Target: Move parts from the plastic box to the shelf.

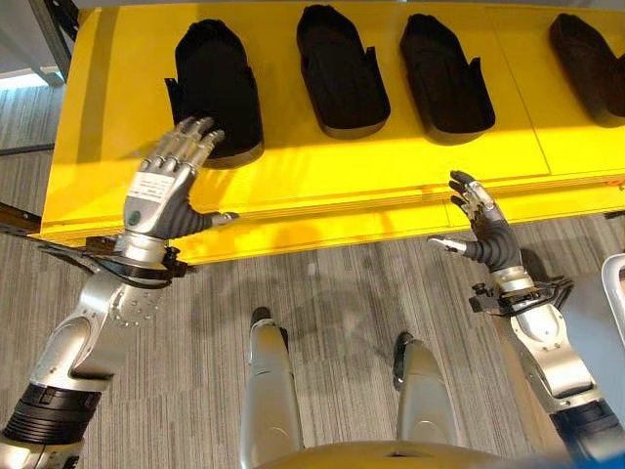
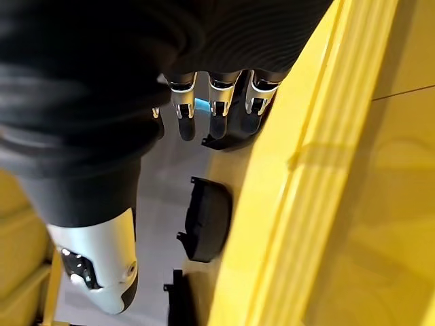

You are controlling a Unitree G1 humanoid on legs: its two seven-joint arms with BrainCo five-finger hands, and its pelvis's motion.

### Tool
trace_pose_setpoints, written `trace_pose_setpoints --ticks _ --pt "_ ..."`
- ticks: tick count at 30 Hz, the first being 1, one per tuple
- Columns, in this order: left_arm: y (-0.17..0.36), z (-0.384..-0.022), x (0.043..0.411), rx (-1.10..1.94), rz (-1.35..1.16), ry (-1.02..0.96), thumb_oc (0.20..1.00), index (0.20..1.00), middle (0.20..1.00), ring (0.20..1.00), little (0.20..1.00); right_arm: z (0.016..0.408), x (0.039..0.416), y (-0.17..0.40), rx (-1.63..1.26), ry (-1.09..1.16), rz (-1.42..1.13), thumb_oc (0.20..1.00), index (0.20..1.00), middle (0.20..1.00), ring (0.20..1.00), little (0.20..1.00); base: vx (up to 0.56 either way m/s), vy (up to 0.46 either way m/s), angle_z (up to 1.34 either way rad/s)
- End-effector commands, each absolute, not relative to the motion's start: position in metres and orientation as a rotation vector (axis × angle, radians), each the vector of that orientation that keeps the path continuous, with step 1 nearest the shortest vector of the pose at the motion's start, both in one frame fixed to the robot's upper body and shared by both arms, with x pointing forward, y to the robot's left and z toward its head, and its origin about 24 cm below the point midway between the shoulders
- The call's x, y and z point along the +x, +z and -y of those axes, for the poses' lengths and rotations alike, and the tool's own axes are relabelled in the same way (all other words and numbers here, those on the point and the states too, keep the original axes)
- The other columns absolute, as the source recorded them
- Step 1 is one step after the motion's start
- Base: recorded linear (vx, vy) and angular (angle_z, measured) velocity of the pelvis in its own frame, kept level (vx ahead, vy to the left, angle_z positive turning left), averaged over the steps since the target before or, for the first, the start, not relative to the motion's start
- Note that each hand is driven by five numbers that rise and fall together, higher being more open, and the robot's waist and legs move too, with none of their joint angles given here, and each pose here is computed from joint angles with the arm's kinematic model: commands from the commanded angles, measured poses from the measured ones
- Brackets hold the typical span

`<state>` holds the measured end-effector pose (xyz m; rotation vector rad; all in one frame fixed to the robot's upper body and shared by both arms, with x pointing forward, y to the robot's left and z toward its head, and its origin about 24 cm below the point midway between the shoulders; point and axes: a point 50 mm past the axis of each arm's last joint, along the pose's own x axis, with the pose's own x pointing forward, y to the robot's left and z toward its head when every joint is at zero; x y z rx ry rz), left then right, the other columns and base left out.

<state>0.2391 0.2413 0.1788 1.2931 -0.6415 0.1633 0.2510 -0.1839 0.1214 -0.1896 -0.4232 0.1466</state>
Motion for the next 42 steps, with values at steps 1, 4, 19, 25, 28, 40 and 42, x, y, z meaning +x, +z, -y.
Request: trace_pose_setpoints --ticks 1,4,19,25,28,40,42 --pt "0.194 -0.222 0.234 1.338 0.788 0.133 1.000 1.000 1.000 1.000 1.000 0.182 0.247 0.144 -0.227 0.135 0.559 1.000 1.000 1.000 1.000 1.000 -0.01 -0.031 -0.05" --pt "0.184 -0.213 0.233 1.373 0.793 0.091 1.000 1.000 1.000 1.000 1.000 0.182 0.247 0.146 -0.234 0.123 0.571 1.000 1.000 1.000 1.000 1.000 0.01 -0.037 -0.02" --pt "0.137 -0.197 0.239 1.357 0.621 -0.158 1.000 1.000 1.000 1.000 1.000 0.181 0.248 0.149 -0.236 0.086 0.593 1.000 1.000 1.000 1.000 1.000 0.00 0.000 0.00" --pt "0.129 -0.202 0.245 1.362 0.570 -0.131 1.000 1.000 1.000 1.000 1.000 0.181 0.248 0.147 -0.235 0.085 0.583 1.000 1.000 1.000 1.000 1.000 0.00 0.000 0.00" --pt "0.128 -0.206 0.250 1.363 0.550 -0.091 1.000 1.000 1.000 1.000 1.000 0.181 0.248 0.146 -0.231 0.084 0.574 1.000 1.000 1.000 1.000 1.000 0.00 0.000 0.00" --pt "0.134 -0.244 0.257 1.396 0.458 0.166 1.000 1.000 1.000 1.000 1.000 0.185 0.247 0.141 -0.237 0.079 0.535 1.000 1.000 1.000 1.000 1.000 0.00 0.007 -0.02" --pt "0.133 -0.249 0.258 1.404 0.436 0.187 1.000 1.000 1.000 1.000 1.000 0.185 0.247 0.141 -0.238 0.084 0.533 1.000 1.000 1.000 1.000 1.000 0.00 0.000 0.00"
